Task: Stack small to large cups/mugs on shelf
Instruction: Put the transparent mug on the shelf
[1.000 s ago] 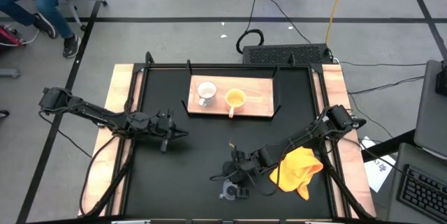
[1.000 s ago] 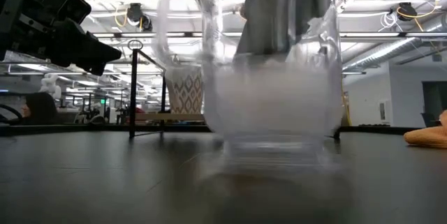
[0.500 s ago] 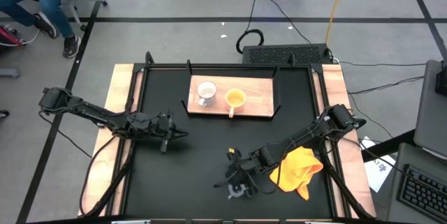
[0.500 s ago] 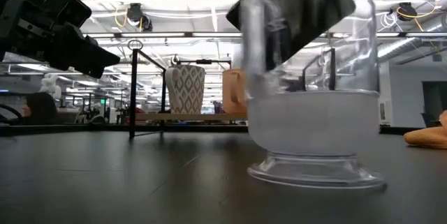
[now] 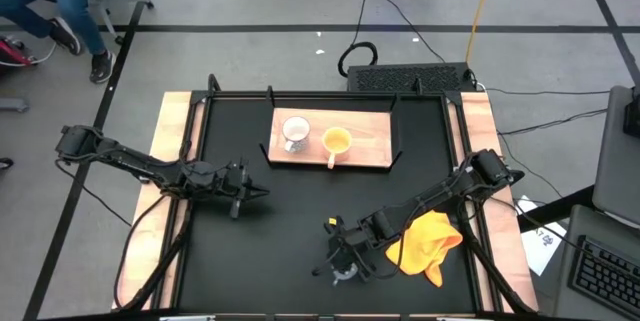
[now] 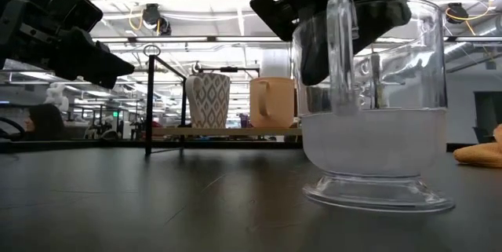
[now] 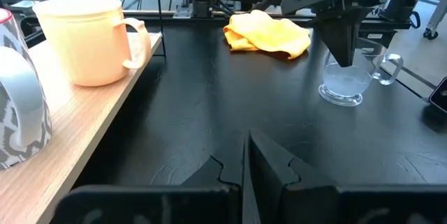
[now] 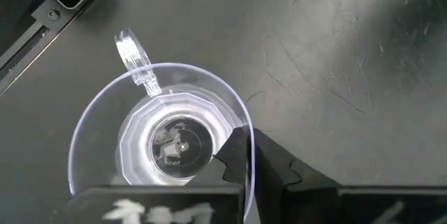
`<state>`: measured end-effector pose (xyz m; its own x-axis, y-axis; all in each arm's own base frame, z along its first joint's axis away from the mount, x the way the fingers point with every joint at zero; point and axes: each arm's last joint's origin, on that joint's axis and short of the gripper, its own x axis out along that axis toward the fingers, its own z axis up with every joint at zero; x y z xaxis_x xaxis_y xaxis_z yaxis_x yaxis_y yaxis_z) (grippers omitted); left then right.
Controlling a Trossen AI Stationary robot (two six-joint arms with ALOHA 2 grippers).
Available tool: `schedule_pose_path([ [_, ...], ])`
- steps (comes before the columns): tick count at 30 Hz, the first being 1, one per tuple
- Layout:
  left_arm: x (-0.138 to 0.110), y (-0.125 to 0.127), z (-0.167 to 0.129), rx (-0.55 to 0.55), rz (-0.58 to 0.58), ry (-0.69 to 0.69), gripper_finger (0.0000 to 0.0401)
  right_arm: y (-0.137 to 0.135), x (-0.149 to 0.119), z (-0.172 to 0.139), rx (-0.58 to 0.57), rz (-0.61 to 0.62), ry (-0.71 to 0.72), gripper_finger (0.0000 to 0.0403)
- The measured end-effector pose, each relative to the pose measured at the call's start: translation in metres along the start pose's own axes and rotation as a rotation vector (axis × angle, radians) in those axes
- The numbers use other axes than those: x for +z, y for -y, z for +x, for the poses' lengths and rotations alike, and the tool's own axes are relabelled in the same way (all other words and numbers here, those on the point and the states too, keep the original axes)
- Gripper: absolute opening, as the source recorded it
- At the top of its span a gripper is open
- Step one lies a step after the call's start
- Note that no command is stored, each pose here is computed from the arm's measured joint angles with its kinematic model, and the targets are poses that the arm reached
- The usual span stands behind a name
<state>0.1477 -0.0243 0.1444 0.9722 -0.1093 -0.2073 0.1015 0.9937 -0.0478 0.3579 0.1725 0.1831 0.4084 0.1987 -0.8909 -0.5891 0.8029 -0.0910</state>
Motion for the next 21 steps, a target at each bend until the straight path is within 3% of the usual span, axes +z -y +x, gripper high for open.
schedule_pose_path([
  [11,-0.0007,0.0000,0.0000,0.000,0.001,-0.008,0.0024,-0.0041,0.0009,0.0010,0.005,-0.030,0.007,0.0001],
  [21,-0.0008,0.0000,0.0000,0.001,-0.003,-0.008,0.0024,-0.0049,-0.0005,0.0037,0.009,0.002,-0.003,0.0031],
])
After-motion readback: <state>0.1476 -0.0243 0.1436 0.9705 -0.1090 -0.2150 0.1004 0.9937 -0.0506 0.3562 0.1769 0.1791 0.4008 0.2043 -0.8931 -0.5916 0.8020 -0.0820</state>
